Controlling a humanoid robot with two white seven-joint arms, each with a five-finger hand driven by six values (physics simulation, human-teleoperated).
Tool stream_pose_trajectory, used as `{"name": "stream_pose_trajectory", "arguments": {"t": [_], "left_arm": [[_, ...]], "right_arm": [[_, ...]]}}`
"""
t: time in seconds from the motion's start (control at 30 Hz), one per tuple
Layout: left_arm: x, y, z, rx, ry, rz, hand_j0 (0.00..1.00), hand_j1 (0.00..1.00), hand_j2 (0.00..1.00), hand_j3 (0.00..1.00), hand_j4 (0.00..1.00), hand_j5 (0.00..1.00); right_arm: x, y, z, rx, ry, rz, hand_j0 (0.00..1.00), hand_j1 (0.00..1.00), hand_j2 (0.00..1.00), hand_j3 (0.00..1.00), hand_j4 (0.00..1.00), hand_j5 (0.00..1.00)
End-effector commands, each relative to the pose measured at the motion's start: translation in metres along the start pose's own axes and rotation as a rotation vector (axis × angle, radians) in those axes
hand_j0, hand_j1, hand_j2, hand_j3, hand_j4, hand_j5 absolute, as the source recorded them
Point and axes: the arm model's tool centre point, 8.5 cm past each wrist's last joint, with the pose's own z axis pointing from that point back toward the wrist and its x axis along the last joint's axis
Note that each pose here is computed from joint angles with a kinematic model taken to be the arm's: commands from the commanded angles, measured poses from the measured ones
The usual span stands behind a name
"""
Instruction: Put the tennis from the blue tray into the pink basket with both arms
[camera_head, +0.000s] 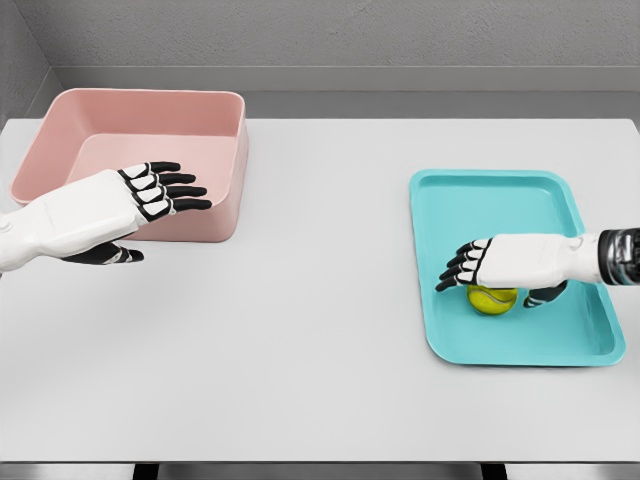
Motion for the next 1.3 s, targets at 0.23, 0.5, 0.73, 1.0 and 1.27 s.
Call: {"name": "stream_pose_trajectory", "arguments": {"t": [0.23,0.5,0.73,1.0,1.27], "left_arm": [[-0.0005,0.0004,0.0005,0.003,0.002,0.007,1.00,1.00,1.00,1.00,1.00,1.00],[-0.0006,0.0010,0.0013,0.000,0.002,0.004,1.00,1.00,1.00,1.00,1.00,1.00],[-0.0006,0.0010,0.0013,0.000,0.002,0.004,1.00,1.00,1.00,1.00,1.00,1.00],[0.0000,-0.0002,0.0009,-0.001,0.000,0.007,1.00,1.00,1.00,1.00,1.00,1.00],[0.0000,-0.0001,0.0009,0.000,0.000,0.008,1.00,1.00,1.00,1.00,1.00,1.00]], "right_arm": [[-0.0023,0.0026,-0.0023,0.013,0.013,0.008,0.88,0.88,0.88,0.88,0.88,0.88],[0.0018,0.0084,-0.0091,0.029,-0.001,0.007,0.83,0.83,0.83,0.83,0.83,0.83],[0.0005,0.0090,-0.0087,0.032,0.004,0.009,0.70,0.70,0.70,0.70,0.70,0.70],[0.0002,0.0094,-0.0087,0.037,0.008,0.015,0.57,0.57,0.57,0.57,0.57,0.57],[-0.0019,0.0062,-0.0052,0.030,0.019,0.020,0.52,0.52,0.52,0.52,0.52,0.52]]}}
